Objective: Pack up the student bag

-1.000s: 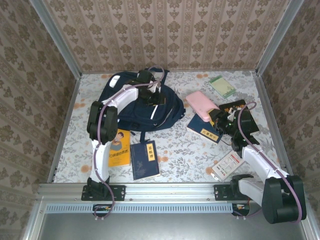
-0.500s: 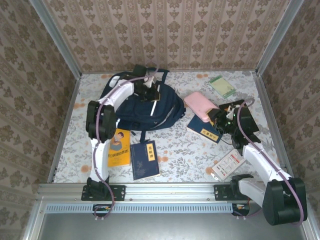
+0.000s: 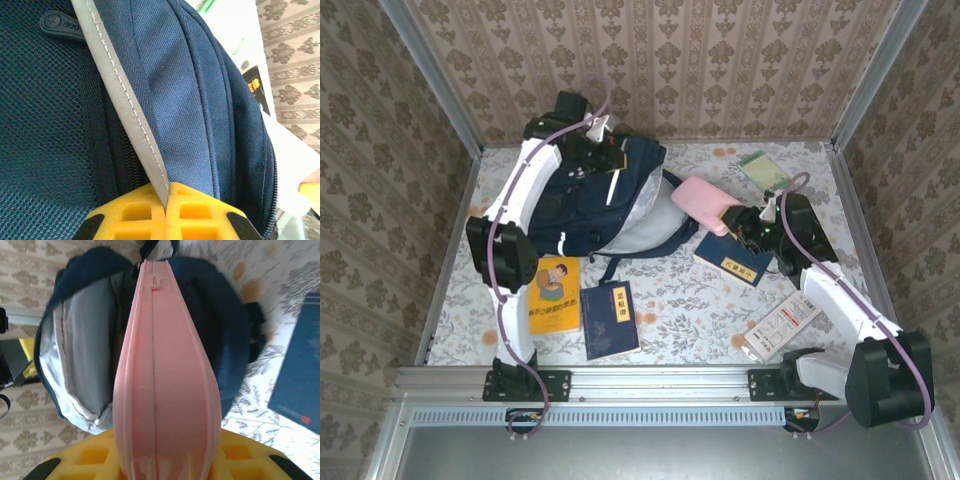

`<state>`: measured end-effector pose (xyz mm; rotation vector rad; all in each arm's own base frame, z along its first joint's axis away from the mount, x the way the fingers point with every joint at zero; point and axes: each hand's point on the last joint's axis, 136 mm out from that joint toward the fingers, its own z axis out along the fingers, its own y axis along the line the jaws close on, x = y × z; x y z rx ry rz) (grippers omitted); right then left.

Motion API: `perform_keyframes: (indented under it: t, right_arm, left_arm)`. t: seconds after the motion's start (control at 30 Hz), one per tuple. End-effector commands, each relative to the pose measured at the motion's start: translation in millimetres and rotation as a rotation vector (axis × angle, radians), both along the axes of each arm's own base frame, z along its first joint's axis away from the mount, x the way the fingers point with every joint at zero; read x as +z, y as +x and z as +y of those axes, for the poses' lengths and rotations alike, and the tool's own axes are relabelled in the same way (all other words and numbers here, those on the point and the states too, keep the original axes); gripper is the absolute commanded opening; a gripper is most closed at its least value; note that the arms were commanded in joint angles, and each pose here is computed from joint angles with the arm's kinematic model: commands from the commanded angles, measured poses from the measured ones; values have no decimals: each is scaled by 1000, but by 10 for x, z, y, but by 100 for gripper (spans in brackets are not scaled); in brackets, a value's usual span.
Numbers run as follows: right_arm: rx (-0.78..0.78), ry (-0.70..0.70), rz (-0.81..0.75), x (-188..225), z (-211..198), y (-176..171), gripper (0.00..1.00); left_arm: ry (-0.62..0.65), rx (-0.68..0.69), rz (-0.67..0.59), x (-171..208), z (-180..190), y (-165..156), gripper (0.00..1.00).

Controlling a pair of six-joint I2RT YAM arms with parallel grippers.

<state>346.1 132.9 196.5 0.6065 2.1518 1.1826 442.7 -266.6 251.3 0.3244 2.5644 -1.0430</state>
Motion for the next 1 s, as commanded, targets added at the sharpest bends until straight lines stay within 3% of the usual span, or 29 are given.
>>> perform_keyframes:
  t: [0.0,0.17,0.27,0.73,0.87,0.97]
  right_arm:
    - [156,24,-116,380,313,5,25]
    - [306,3,-146,509,735,-93,26]
    - [321,35,-114,490,885,-31,26]
    - [246,28,108,-2,1637,783,27]
    - [192,-30,173,-242,1907,1048,33]
    - [142,-25,185,-412,2049,1257,47]
  left_arm:
    - [-141,-101,-127,749,-96,-229,0]
    - [-242,-159,-171,1069,-140,-337,0]
    - [-324,-203,-175,1209,-176,-394,0]
    - [-439,-284,-183,1419,-246,-568,0]
    - [-447,-289,-177,1412,-266,-571,0]
    - [-454,-295,-176,1423,-298,-577,0]
